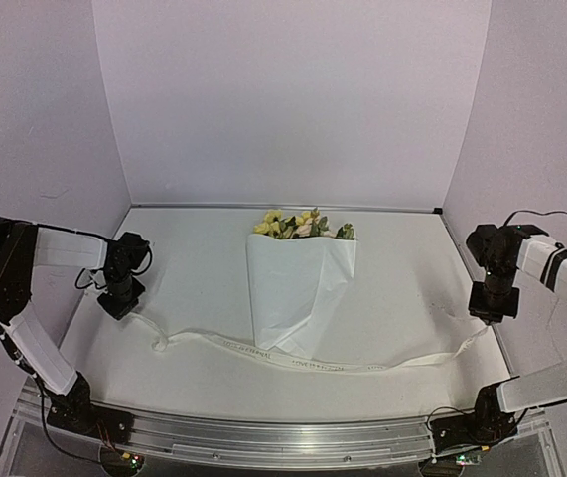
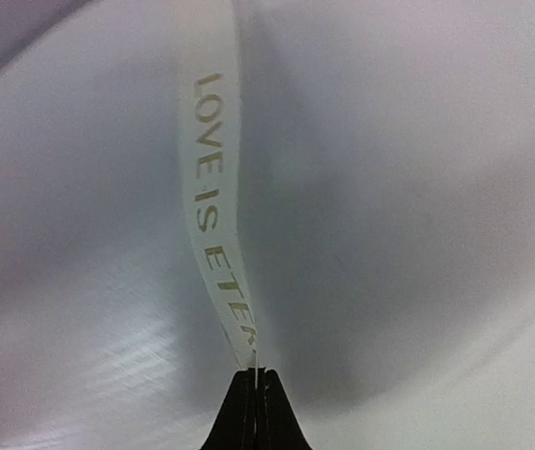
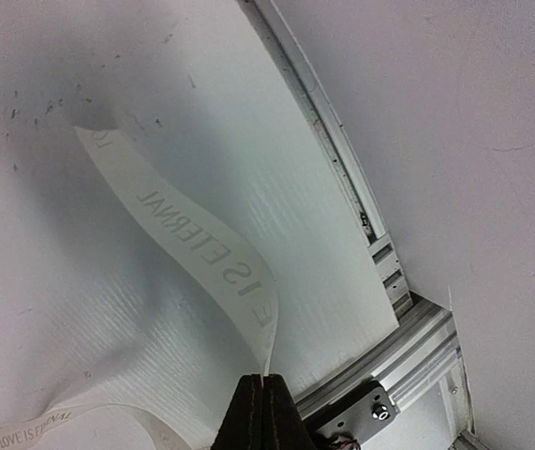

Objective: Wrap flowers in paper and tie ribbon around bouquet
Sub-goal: Straighten the ribbon at the center of the board.

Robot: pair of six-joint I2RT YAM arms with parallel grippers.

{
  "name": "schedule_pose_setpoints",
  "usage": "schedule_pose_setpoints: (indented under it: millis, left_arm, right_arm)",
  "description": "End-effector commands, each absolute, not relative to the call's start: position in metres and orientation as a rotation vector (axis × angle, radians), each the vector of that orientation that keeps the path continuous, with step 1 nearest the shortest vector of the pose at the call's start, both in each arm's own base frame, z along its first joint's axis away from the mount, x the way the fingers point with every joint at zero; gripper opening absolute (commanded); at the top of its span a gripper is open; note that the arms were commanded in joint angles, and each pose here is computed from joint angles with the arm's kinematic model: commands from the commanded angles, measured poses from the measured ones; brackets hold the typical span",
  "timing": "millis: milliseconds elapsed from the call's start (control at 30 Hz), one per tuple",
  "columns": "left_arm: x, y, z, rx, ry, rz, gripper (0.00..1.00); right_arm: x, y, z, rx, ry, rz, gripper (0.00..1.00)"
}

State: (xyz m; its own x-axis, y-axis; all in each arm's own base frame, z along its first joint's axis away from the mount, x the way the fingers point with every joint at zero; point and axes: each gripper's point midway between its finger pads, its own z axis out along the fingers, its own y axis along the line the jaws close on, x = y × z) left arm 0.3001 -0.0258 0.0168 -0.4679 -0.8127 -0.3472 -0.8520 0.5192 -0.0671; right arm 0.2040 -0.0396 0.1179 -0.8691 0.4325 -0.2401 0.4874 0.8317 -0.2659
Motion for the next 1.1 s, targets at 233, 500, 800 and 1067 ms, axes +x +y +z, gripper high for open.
schedule_pose_setpoints:
  millis: [233,500,800,1067]
  left_arm:
    - [0.274,0.056,0.053,-1.477,2.147,0.386,0.0]
    - [0.275,0.07,0.048,-1.51,2.12,0.396,0.0]
    - [0.301,0.059,0.062,-1.416,2.176,0.281,0.67]
    - [0.345,0.025,0.121,-1.068,2.17,0.029,0.97]
  right_arm:
    - [0.203,-0.097,0.144,0.937,2.759,-0.699,0.0]
    - [0.224,-0.104,0.149,1.001,2.766,-0.651,0.0]
    - [0.235,-0.085,0.15,1.035,2.821,-0.463,0.62]
    - [0.236,-0.025,0.158,0.926,2.876,-0.012,0.82]
